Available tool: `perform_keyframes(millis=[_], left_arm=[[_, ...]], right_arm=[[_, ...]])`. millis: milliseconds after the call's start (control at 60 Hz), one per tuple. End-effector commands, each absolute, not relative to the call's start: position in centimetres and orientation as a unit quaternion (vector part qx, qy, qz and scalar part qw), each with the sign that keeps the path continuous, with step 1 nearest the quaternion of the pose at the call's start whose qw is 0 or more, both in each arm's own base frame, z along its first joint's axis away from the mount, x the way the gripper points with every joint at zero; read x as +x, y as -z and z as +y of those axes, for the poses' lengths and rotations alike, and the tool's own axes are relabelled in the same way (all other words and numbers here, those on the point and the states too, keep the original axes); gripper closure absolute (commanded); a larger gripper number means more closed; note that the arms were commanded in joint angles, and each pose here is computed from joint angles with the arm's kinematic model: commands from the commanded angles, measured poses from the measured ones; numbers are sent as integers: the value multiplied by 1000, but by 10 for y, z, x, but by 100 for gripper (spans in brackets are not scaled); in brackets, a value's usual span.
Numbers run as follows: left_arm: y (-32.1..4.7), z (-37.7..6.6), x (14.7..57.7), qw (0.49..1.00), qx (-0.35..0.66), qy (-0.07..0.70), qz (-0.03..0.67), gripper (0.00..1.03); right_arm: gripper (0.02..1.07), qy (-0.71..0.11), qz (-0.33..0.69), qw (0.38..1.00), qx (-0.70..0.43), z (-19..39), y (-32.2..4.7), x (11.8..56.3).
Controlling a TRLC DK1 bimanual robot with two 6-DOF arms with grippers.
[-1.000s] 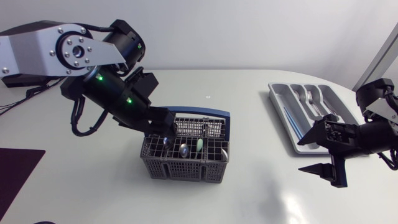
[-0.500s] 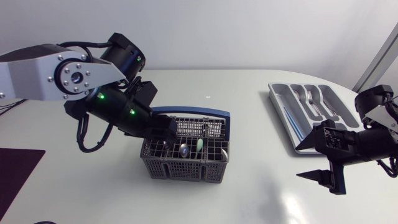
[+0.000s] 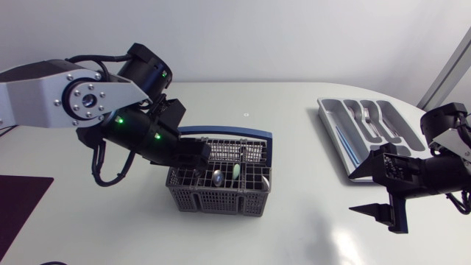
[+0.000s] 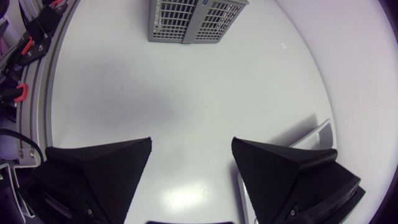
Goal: Unload the cutlery basket into the drawer organizer.
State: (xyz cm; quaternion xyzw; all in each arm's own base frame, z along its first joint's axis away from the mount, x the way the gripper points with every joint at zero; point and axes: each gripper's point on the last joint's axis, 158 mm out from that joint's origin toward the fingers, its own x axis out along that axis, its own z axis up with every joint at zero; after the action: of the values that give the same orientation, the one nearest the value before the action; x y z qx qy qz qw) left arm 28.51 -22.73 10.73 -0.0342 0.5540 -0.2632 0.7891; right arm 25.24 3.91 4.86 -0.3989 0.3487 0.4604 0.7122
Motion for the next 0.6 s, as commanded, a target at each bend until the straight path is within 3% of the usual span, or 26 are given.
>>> perform_keyframes(millis=[0,150,233,283,583], left_arm=[[-97,-226,277,783,-35,258,565,49],[-94,-225,277,783,-36,256,566,51],[-93,-224,278,784,-37,256,564,76],[-94,-224,280,786,-39,255,562,83],[-89,-223,280,784,-41,252,566,83]], right_arm=[[14,-467,354,713,-386,44,-42,243],[14,-467,353,712,-387,45,-42,241],[14,-467,352,713,-387,45,-42,241],[14,-467,352,712,-388,46,-42,241],[14,-467,349,714,-388,48,-45,240]])
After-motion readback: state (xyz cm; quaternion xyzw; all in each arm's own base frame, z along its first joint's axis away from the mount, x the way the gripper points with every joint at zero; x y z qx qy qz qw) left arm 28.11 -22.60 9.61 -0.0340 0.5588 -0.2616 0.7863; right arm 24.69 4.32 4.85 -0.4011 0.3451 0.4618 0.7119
